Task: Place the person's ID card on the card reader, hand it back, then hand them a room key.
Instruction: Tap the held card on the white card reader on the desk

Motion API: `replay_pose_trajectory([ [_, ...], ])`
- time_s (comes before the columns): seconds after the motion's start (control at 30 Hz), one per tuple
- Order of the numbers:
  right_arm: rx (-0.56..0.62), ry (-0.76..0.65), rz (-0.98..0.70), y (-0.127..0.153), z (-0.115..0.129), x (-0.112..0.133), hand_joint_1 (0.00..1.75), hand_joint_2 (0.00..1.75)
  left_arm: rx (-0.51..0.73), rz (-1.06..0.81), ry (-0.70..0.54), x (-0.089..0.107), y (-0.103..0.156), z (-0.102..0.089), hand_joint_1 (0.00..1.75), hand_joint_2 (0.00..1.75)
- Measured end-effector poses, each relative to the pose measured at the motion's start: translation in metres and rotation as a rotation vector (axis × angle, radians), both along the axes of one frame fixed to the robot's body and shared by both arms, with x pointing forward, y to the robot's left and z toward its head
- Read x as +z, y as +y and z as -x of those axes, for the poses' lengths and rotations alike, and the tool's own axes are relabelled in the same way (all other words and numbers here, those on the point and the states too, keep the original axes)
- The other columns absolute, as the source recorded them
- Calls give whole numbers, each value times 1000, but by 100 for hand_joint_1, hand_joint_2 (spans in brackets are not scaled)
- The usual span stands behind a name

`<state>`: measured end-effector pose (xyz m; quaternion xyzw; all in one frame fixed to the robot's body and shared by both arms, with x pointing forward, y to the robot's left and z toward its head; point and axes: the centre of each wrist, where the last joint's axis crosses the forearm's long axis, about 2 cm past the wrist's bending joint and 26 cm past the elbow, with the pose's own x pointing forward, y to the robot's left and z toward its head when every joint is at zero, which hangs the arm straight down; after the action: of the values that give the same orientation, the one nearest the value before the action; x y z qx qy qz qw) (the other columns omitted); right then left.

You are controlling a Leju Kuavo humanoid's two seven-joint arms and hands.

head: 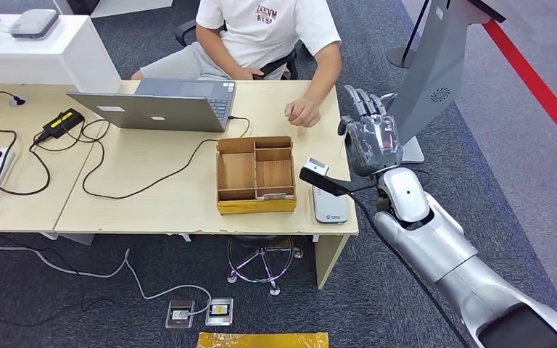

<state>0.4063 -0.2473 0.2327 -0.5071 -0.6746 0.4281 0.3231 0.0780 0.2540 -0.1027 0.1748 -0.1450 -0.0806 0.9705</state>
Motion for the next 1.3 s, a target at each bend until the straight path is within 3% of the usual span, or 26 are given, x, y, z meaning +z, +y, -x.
replay_pose_trajectory([
  [0.43,25,194,-17,-1,22,-56,175,175,6,-5,0,0,0,0,0,0],
  [1.3,-12,388,68,3,15,-100,175,175,3,4,2,0,0,0,0,0],
])
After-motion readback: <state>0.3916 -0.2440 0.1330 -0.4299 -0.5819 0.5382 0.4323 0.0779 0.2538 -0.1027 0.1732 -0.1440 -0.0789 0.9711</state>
